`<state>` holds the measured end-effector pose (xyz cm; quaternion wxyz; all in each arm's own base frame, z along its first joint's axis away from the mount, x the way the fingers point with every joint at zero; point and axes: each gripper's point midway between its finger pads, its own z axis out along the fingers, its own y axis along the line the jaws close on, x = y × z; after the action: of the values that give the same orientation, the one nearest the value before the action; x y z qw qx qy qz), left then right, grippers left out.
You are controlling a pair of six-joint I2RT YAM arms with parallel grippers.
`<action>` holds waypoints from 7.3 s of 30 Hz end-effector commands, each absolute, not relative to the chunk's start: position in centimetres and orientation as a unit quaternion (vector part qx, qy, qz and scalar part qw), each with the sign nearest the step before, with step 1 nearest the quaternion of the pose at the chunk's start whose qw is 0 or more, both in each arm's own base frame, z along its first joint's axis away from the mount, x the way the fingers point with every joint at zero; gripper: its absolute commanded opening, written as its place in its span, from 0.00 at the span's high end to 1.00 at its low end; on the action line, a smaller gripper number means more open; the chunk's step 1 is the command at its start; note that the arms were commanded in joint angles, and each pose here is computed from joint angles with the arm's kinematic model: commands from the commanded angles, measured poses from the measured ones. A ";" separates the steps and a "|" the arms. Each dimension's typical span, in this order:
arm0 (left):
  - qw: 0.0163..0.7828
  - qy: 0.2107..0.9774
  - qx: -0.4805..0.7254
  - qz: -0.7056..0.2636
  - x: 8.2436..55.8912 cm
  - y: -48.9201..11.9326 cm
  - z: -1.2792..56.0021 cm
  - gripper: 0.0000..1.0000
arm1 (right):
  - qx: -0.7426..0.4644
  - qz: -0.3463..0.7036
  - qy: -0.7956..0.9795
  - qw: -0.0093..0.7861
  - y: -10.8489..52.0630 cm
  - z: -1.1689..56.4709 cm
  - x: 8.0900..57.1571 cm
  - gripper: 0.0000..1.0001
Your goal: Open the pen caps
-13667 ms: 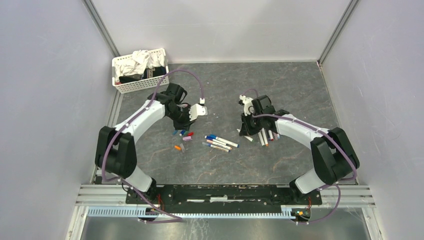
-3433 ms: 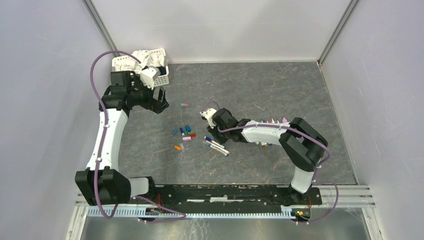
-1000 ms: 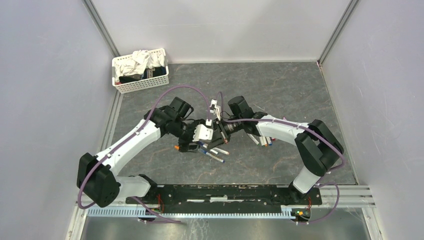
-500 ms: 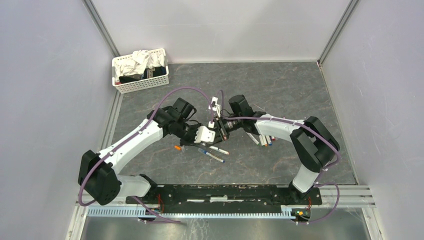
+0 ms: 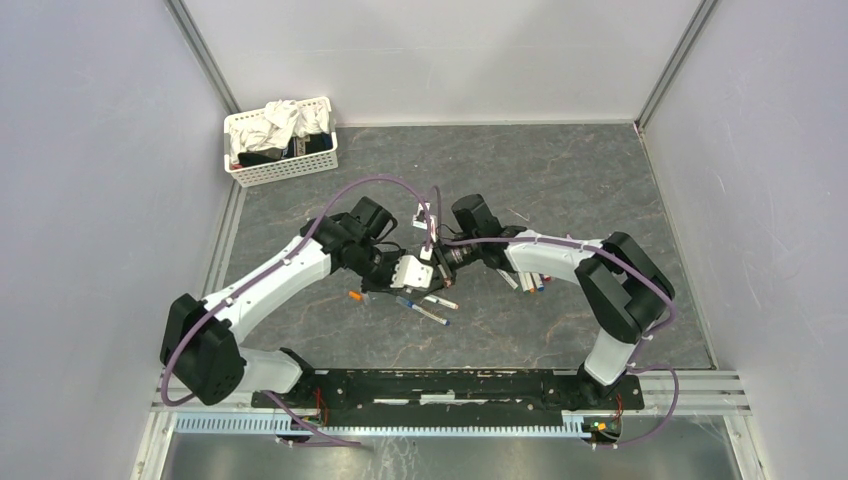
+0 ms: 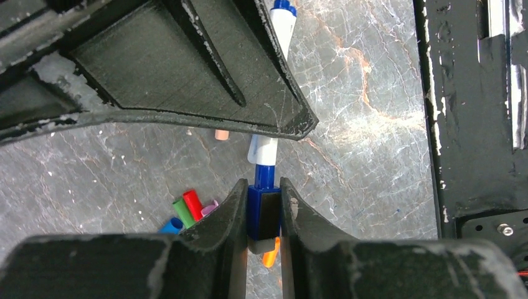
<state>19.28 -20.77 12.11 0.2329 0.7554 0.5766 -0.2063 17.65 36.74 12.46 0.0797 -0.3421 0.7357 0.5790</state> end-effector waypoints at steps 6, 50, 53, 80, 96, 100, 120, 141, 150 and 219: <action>0.235 0.545 0.801 -0.082 25.0 -18.1 13.0 0.98 | -0.346 0.513 0.782 0.067 32.3 8.5 16.9 1.00; 0.234 0.706 0.656 -0.127 31.3 -18.7 6.2 0.29 | -0.147 0.051 0.943 0.294 14.6 2.7 31.5 0.97; 0.246 0.707 0.650 -0.134 31.3 -19.1 7.4 0.26 | -0.152 0.042 0.945 0.286 14.4 2.1 31.6 0.92; 0.333 0.807 0.478 -0.099 32.5 -16.4 19.8 0.00 | -0.406 0.167 0.828 0.349 30.6 7.6 23.8 0.47; 0.288 0.803 0.500 -0.146 29.6 -16.5 18.2 0.00 | -0.443 0.150 0.837 0.285 31.2 1.8 22.2 0.68; 0.254 0.782 0.535 -0.195 27.0 -17.2 16.9 0.00 | -0.438 0.146 0.838 0.291 30.8 2.3 22.7 0.89; 0.251 0.611 0.709 -0.247 21.4 -21.0 14.4 0.14 | -0.425 0.461 0.756 0.191 33.5 11.7 19.4 1.00; 0.200 0.586 0.757 -0.209 19.8 -20.1 11.7 0.53 | -0.425 0.529 0.722 0.135 35.1 13.3 18.1 1.00; 0.196 0.578 0.759 -0.229 18.8 -21.1 11.8 0.82 | -0.417 0.532 0.724 0.137 35.2 13.4 18.4 0.99; 0.221 0.736 0.621 -0.152 30.3 -18.1 8.8 0.40 | -0.119 0.025 0.948 0.293 10.9 3.7 30.9 0.63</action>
<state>29.51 -16.36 4.93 0.1791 0.6436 0.7329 -0.1290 30.08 11.09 3.32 0.2745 -0.1275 0.9525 0.0349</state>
